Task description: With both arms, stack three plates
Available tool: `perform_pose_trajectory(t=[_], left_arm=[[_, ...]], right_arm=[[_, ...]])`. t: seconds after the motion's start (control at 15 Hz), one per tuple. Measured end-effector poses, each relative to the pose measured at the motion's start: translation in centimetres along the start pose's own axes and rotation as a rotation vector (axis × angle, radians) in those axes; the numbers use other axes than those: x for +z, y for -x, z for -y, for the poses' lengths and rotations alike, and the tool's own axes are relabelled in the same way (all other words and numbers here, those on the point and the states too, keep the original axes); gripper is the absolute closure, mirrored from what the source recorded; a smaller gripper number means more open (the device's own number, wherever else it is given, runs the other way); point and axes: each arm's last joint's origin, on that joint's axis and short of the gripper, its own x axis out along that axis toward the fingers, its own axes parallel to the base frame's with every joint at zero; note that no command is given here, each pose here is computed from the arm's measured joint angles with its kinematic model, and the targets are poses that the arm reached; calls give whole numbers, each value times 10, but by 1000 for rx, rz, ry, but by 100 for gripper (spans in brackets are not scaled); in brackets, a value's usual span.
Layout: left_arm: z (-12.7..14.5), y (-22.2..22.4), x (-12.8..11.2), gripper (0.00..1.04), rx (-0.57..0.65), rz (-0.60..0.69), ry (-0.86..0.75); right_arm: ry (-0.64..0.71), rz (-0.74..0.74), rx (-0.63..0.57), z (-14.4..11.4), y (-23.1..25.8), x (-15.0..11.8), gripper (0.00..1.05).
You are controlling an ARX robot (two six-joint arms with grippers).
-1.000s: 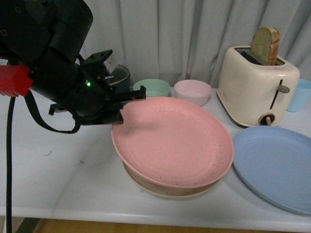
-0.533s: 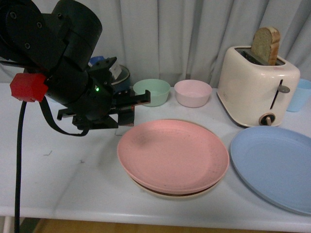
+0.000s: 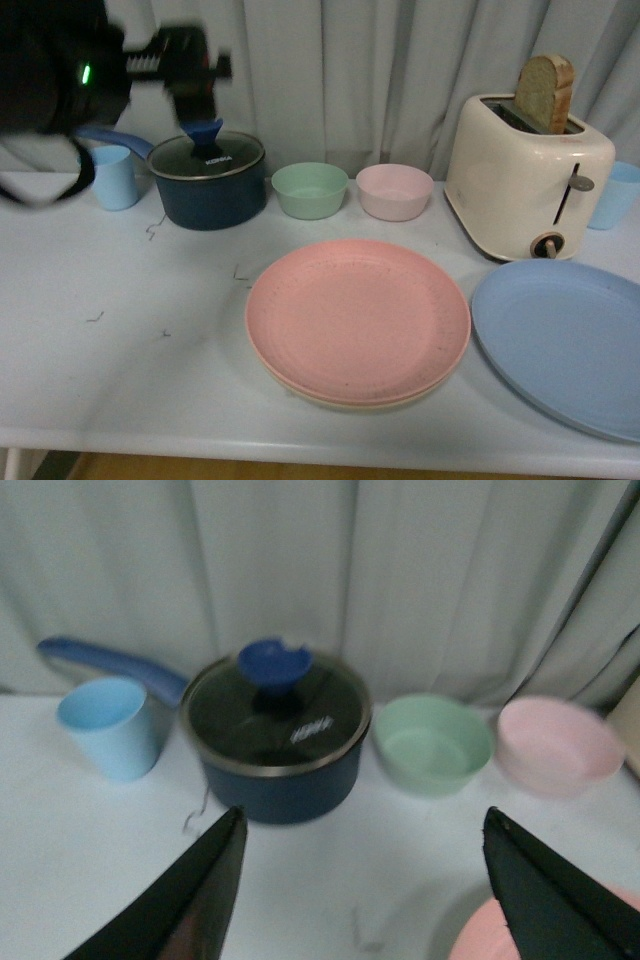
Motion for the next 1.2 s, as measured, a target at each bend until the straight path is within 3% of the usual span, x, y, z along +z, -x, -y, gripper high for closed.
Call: perform_pose_trajectory(t=[0.07, 0.27, 0.4, 0.47, 0.67, 0.87, 1.2], left_arm=[[-15, 20, -28, 44, 19, 22, -33], [-44, 77, -6, 80, 32, 266, -13], [-53, 99, -37, 104, 17, 166, -30], [-59, 110, -46, 103, 24, 139, -35], [-68, 140, -45, 103, 26, 197, -28], [-80, 161, -67, 103, 14, 161, -30], [-84, 189, -70, 103, 23, 173, -29]], right_arm=[[0, 1, 1, 0, 0, 0, 6], [0, 1, 1, 0, 0, 0, 6], [0, 1, 1, 0, 0, 0, 6], [0, 0, 1, 0, 0, 0, 6], [0, 1, 1, 0, 0, 0, 6], [0, 1, 1, 0, 0, 0, 6], [0, 1, 1, 0, 0, 0, 6]])
